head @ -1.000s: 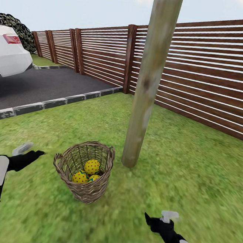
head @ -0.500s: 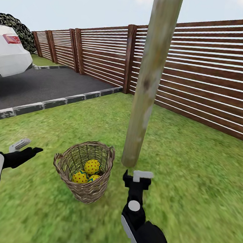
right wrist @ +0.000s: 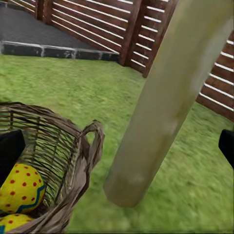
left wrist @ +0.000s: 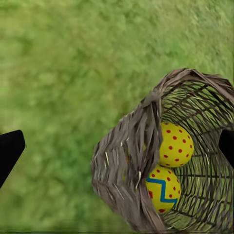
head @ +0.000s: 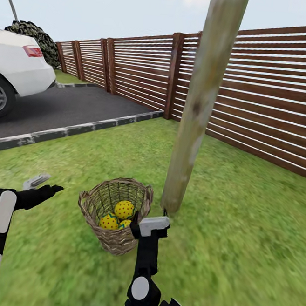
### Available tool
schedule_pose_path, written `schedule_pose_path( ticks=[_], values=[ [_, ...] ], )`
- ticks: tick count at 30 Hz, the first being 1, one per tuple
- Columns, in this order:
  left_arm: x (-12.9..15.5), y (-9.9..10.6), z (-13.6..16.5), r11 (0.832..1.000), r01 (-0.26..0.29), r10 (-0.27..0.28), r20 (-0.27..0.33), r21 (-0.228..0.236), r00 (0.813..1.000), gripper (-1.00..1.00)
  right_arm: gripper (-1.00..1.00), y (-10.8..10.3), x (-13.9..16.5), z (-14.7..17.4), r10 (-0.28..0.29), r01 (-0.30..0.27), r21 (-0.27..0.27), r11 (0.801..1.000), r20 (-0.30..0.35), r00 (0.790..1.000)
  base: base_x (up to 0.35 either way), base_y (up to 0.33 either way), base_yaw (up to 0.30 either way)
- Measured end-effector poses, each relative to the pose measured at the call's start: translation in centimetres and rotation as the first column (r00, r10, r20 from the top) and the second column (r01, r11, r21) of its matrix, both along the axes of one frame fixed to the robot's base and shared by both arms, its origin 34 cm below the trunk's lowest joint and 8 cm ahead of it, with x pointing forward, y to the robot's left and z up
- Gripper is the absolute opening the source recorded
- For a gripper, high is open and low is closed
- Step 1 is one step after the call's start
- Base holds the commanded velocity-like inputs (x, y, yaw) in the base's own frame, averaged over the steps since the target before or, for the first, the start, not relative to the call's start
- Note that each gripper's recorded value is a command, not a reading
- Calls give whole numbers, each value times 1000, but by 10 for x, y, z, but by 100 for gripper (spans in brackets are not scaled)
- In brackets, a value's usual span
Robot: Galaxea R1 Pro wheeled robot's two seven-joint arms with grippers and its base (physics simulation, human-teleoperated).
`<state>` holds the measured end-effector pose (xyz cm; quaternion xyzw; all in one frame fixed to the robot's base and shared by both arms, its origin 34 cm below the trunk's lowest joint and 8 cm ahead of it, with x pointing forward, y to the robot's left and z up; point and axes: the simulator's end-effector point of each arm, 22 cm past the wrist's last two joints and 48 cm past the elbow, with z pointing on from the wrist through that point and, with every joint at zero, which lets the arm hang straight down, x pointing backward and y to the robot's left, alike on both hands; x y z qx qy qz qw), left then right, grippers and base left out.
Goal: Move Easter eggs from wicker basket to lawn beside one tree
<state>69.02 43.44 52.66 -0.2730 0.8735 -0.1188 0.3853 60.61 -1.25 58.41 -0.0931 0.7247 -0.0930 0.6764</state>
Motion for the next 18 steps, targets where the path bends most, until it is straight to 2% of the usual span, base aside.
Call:
schedule_pose_path(
  ticks=[2,4,7,9,16,18],
  values=[
    [4,-23,-4,999,40,-40,-5,-6,999,100,100,1,-1,-10,-3,6,47,999,-53,999,0,0,291],
    [7,-35,-6,997,71,-71,-12,5,997,100,100,6,-2,-15,0,7,85,996,-88,996,0,0,293],
    [9,-47,-7,995,103,-103,-21,17,995,100,100,14,-2,-24,10,13,157,987,-148,989,0,0,293],
    [9,-49,-9,994,109,-109,-24,19,994,100,100,17,-1,-24,13,17,182,983,-161,987,0,0,294],
    [9,-53,-13,993,116,-115,-31,15,993,100,100,18,1,-28,15,21,197,980,-182,983,0,0,285],
    [9,-59,-18,991,132,-131,-44,17,990,100,100,18,11,-22,17,17,189,982,-177,984,0,0,255]
  ],
)
